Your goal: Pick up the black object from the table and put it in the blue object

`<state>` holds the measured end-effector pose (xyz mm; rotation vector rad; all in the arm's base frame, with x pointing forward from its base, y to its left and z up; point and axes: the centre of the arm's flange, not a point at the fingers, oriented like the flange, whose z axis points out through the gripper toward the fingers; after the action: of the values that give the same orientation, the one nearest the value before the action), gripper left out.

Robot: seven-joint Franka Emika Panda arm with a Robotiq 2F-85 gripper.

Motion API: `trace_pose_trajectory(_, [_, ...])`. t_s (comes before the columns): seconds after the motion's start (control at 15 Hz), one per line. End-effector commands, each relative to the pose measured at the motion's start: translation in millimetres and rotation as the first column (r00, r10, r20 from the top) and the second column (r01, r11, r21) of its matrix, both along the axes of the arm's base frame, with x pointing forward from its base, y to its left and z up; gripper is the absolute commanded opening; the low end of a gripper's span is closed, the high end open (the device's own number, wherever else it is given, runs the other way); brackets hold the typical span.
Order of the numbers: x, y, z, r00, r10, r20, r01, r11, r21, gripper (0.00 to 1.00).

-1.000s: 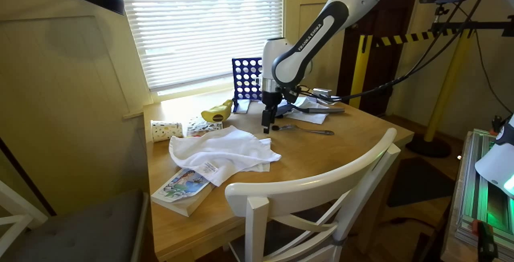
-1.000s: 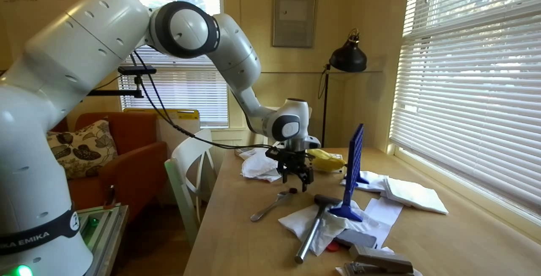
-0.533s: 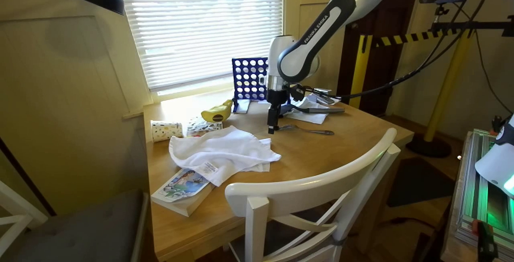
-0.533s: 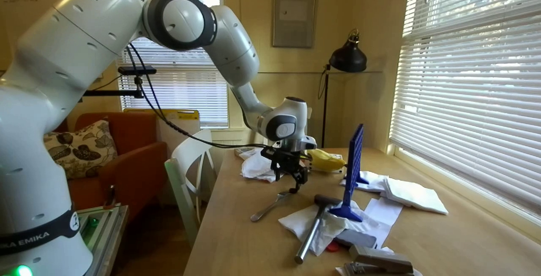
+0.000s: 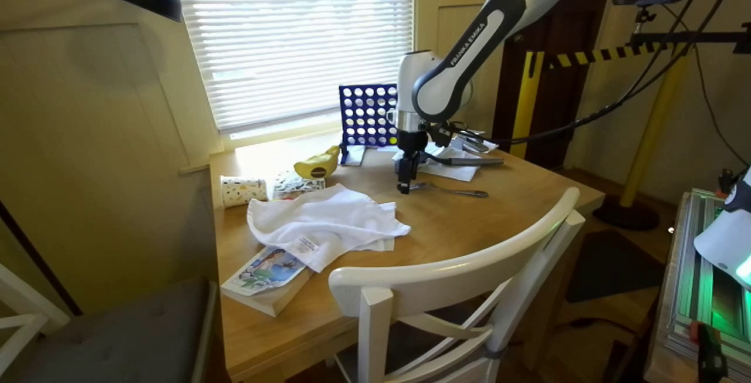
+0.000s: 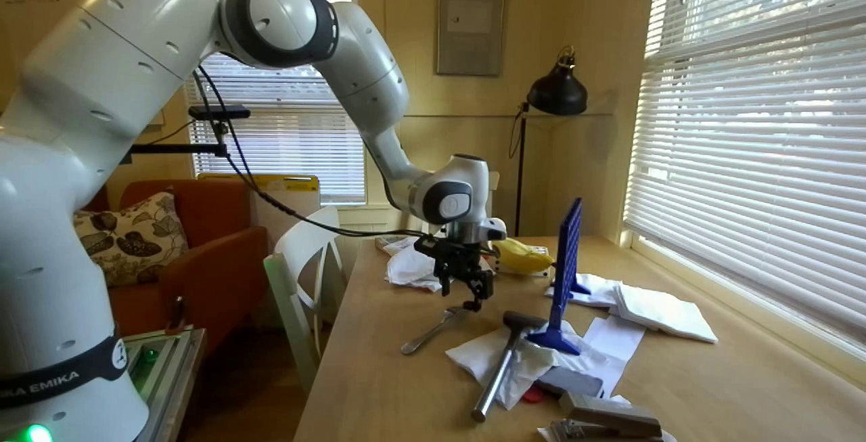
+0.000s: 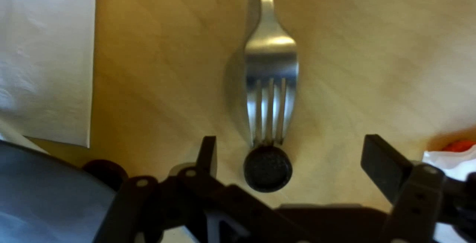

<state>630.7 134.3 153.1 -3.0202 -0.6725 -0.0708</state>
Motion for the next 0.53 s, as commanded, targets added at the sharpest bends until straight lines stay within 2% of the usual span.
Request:
trace_pose_trajectory(0.0, [3.3, -7.5, -4.5, 1.0, 0.01, 0.014, -0.01, 1.0, -0.016, 1.0])
trace_pose_trajectory(0.47, [12.0, -10.8, -6.2, 0.999, 0.009, 0.038, -0.008, 1.0, -0.03, 1.0])
